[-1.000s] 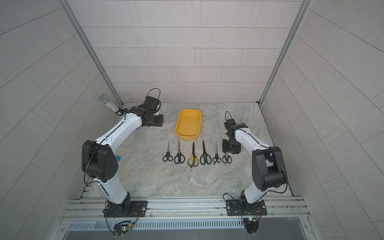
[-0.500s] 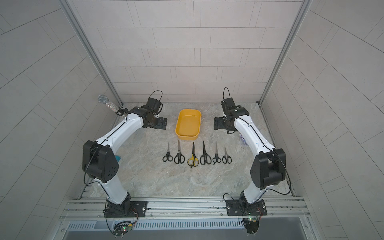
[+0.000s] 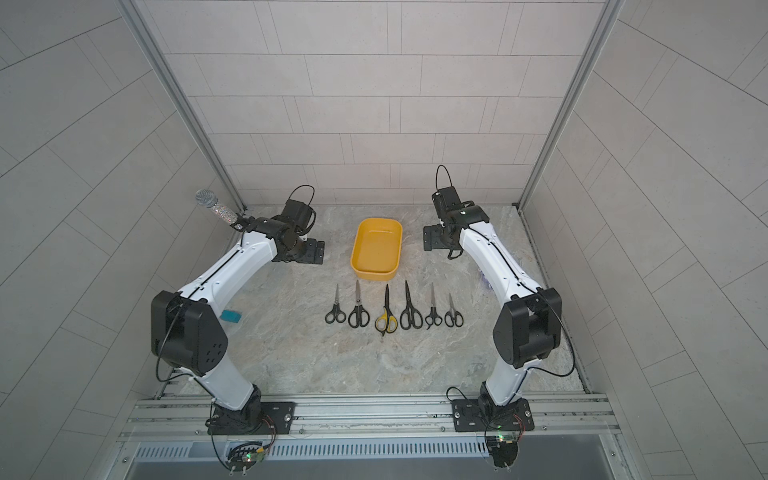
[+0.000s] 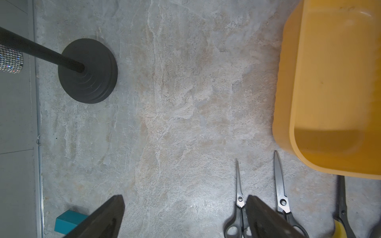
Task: Take the scissors out of the storage box
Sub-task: Reset both arms
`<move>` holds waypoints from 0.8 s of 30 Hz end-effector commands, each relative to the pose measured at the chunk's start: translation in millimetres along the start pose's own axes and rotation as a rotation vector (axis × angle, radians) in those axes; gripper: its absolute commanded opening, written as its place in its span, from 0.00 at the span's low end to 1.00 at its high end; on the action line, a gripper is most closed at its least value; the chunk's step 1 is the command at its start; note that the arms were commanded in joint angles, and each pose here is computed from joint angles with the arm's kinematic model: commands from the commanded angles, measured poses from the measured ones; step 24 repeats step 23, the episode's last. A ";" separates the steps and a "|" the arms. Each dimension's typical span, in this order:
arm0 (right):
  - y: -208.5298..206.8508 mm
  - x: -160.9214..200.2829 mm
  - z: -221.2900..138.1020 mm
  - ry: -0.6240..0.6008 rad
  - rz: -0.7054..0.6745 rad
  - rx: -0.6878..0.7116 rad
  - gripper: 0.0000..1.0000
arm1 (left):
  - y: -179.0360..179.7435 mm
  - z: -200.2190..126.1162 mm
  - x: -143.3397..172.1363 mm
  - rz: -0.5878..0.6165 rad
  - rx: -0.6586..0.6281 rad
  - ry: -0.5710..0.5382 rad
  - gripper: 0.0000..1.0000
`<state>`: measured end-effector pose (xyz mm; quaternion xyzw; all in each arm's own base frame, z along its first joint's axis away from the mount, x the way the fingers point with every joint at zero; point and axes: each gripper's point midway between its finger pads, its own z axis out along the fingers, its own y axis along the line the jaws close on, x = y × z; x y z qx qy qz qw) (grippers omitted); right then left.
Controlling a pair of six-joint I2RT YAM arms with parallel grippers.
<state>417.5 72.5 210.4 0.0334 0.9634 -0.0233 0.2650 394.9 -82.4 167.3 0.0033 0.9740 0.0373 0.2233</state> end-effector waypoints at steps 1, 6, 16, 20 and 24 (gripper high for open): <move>-4.0 6.7 10.7 0.019 -0.014 0.037 1.00 | 5.3 1.1 3.5 -0.014 -0.014 0.015 0.99; -4.0 14.2 12.6 0.026 -0.012 0.031 1.00 | 9.5 -0.3 0.9 -0.011 -0.038 0.004 1.00; -10.9 24.9 13.0 0.066 -0.011 0.066 1.00 | 12.2 1.3 2.3 0.005 -0.059 0.024 1.00; -9.2 27.6 12.8 0.070 -0.011 0.053 1.00 | 3.0 -2.0 -1.3 -0.001 0.001 -0.002 1.00; -8.2 28.9 15.1 0.078 -0.010 0.050 1.00 | 3.4 -1.9 -1.9 -0.008 -0.005 0.000 1.00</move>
